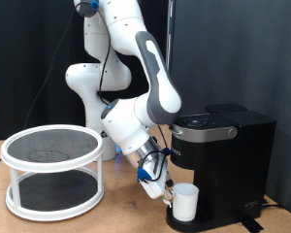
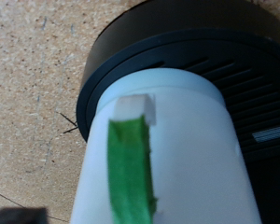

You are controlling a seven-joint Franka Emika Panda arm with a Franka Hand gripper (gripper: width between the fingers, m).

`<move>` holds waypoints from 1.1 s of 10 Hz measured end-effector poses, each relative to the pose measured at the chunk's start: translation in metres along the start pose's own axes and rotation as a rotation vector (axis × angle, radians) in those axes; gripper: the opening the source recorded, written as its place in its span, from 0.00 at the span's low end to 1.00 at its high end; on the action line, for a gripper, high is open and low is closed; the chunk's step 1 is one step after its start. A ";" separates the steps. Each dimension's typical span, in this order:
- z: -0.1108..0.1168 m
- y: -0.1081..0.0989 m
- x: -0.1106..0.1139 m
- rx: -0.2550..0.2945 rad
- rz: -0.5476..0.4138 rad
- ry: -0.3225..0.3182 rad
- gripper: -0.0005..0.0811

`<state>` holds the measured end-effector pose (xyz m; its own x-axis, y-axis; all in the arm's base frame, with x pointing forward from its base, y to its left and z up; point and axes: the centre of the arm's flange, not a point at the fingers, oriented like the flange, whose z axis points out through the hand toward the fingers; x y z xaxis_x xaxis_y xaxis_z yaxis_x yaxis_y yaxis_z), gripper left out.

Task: Make a cup of coffee with the keurig machine

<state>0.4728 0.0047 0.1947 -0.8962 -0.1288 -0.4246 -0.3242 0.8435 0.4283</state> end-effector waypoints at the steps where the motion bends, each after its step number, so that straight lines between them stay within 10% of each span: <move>1: -0.001 -0.002 0.004 -0.010 0.000 0.010 0.71; 3: -0.009 -0.008 0.022 -0.045 -0.013 0.048 0.87; 11: -0.047 0.001 0.049 -0.189 -0.063 0.009 0.91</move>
<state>0.4139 -0.0250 0.2120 -0.8749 -0.1837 -0.4480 -0.4299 0.7206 0.5440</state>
